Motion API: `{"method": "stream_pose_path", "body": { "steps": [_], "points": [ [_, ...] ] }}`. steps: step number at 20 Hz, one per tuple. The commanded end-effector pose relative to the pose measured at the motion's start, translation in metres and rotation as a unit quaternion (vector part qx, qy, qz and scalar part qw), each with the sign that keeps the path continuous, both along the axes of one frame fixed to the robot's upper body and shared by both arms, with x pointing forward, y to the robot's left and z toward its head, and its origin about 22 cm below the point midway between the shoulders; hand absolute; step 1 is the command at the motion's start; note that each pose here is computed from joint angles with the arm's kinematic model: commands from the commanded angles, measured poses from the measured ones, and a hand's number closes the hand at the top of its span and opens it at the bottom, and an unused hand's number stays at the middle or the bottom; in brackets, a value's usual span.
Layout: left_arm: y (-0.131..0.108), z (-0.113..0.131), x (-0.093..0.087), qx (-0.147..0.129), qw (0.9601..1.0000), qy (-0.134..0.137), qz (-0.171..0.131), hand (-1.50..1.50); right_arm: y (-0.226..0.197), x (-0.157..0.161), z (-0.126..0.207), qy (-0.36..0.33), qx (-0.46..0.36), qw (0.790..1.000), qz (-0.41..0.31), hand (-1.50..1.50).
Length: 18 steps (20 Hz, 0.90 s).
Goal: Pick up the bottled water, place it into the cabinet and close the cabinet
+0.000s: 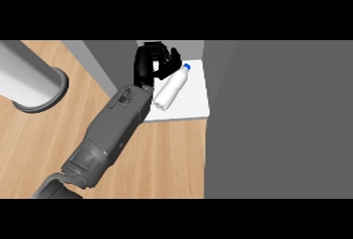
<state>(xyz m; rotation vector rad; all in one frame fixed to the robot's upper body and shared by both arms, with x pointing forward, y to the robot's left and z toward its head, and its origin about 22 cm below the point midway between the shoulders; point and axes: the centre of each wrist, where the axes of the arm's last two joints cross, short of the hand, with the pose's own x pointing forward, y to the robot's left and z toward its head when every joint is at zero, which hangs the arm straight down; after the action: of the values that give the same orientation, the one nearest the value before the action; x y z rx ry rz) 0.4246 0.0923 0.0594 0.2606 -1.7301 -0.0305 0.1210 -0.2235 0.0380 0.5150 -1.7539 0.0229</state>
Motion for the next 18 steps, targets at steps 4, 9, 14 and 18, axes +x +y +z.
{"method": "stream_pose_path", "body": {
  "steps": [4, 9, 14, 18],
  "points": [
    [0.013, -0.020, 0.006, 0.089, 0.9953, 0.004, 0.037, 1.50, -0.003, -0.006, -0.009, 0.000, 0.007, 1.000, 0.002, -1.50],
    [0.039, -0.026, 0.010, 0.133, 0.9886, -0.002, 0.071, 1.50, -0.014, -0.001, 0.003, -0.005, -0.003, 1.000, 0.004, -1.50],
    [0.026, -0.033, 0.006, 0.145, 0.9853, -0.001, 0.090, -1.50, -0.003, -0.002, -0.006, -0.002, 0.014, 1.000, -0.003, -1.50],
    [0.039, -0.017, 0.016, 0.131, 0.9866, 0.016, 0.095, -1.50, -0.007, 0.006, 0.000, -0.008, 0.008, 1.000, 0.001, -1.50]
  ]
}}
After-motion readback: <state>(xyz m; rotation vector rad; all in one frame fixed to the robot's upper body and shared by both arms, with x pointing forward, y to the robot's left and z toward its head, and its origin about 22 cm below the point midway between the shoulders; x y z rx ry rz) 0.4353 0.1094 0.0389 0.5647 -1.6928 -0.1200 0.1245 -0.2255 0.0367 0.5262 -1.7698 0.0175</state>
